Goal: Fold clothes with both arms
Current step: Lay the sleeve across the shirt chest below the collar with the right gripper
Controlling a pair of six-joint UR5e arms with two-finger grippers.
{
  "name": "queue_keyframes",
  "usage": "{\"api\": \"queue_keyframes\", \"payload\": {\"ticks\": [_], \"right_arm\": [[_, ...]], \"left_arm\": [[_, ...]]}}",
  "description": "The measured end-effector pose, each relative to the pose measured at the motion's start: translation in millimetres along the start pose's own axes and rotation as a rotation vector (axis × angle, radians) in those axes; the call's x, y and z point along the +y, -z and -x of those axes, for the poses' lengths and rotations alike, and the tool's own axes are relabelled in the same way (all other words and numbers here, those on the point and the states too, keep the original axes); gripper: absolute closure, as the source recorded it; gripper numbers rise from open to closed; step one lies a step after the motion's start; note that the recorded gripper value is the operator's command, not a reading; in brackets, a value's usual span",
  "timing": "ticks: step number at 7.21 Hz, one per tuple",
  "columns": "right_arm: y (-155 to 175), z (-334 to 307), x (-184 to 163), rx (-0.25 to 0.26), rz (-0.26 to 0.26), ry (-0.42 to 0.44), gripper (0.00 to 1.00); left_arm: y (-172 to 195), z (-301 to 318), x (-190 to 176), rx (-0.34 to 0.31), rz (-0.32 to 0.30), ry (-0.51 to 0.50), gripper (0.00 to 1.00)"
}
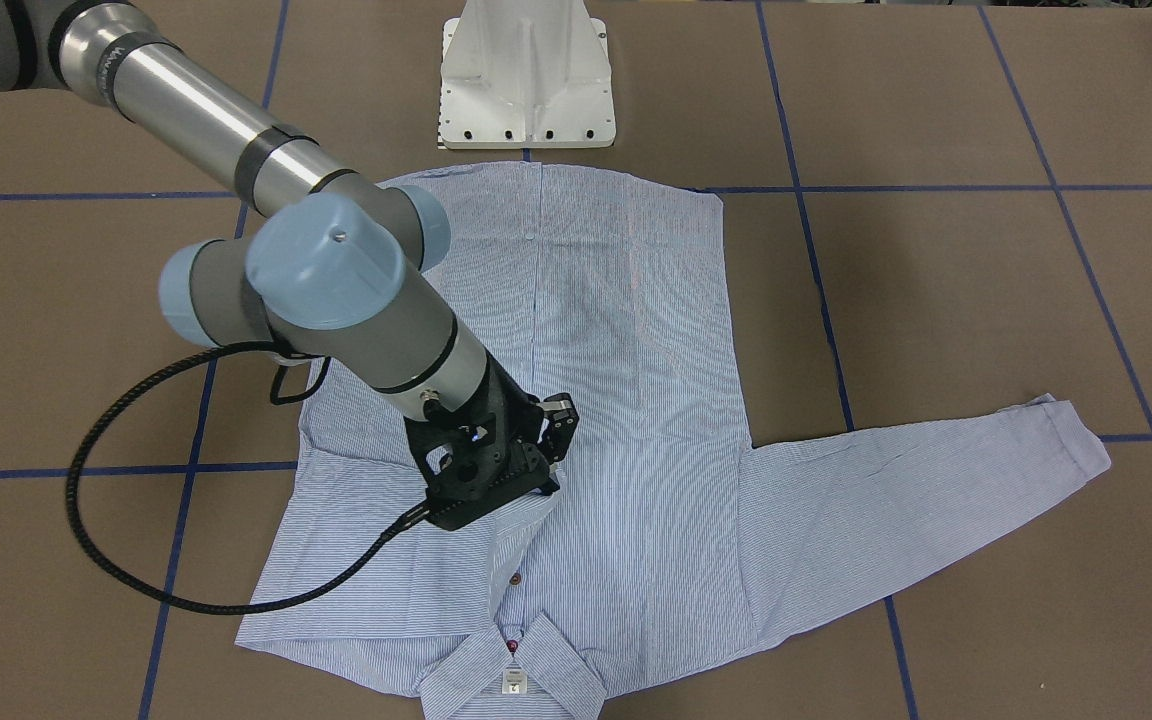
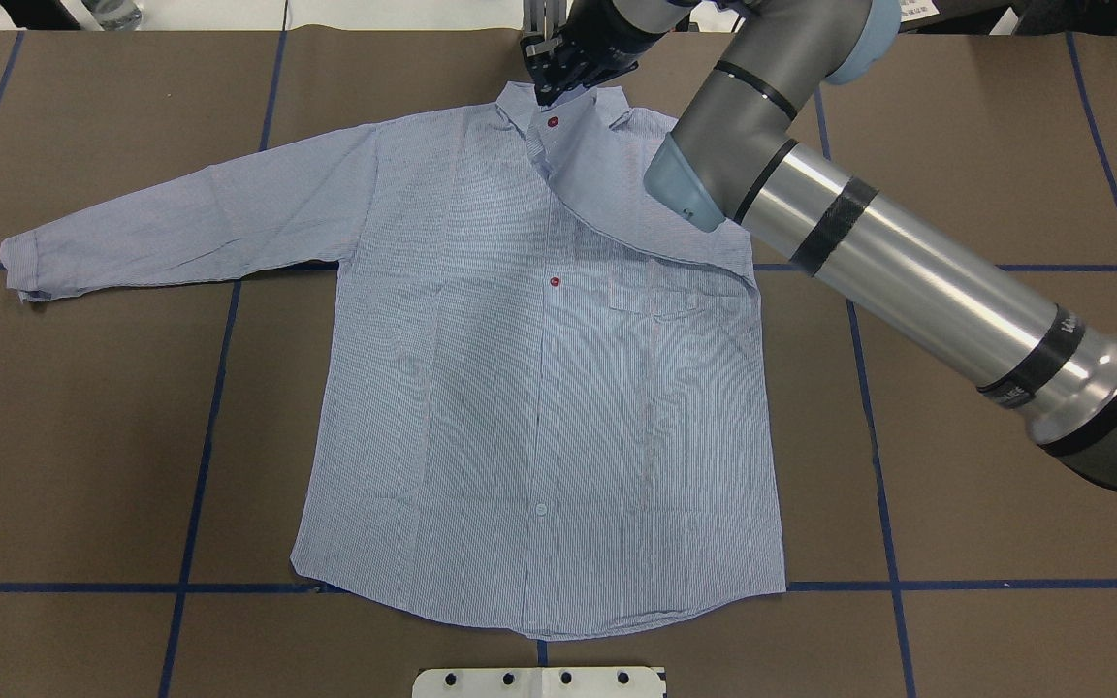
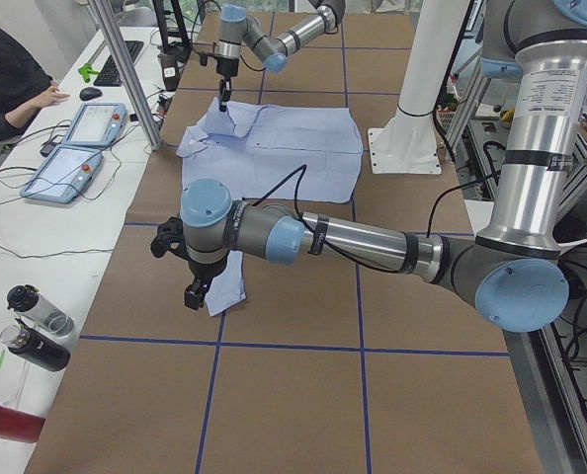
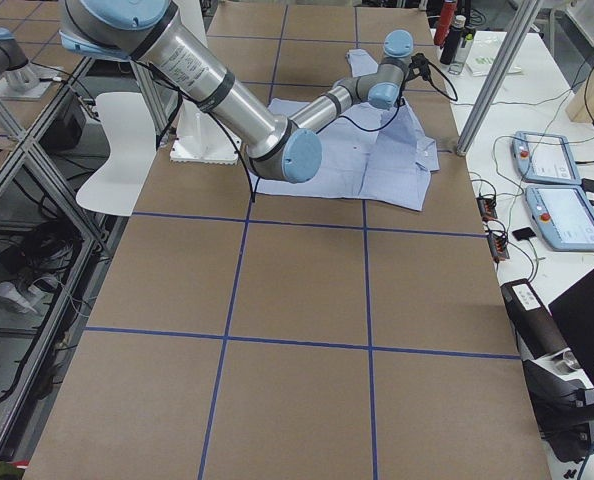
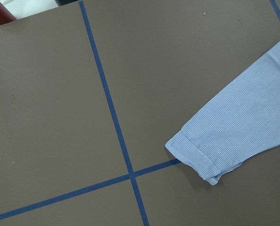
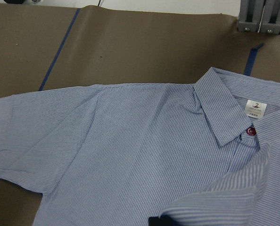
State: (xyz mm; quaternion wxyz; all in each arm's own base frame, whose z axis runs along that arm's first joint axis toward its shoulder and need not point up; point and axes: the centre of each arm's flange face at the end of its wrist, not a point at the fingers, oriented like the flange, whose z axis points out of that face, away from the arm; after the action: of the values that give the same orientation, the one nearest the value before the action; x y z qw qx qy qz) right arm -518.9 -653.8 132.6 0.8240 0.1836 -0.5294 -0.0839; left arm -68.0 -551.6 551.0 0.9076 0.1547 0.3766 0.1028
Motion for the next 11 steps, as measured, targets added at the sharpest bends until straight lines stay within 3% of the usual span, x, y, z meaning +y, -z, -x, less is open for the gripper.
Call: {"api": "queue_keyframes", "payload": {"ticks": [3,4,5,8,11], "right_arm": [[-58,40,10,0.081,0.000,0.011,1.00],[-68,51,13,0.100,-0.010,0.018,0.94],[-77,60,18,0.117,-0.023,0.025,0.01],[-96,99,27,0.180,-0.094,0.054,0.00],[-99,110,29,0.193,-0.111,0.052,0.01]], "left_arm": [[-1,1,0,0.000,0.001,0.002,0.00],[0,1,0,0.000,0.001,0.002,0.00],[0,1,0,0.000,0.001,0.002,0.00],[0,0,0,0.000,0.000,0.001,0.00],[2,-2,-3,-0.001,-0.006,0.014,0.00]]}}
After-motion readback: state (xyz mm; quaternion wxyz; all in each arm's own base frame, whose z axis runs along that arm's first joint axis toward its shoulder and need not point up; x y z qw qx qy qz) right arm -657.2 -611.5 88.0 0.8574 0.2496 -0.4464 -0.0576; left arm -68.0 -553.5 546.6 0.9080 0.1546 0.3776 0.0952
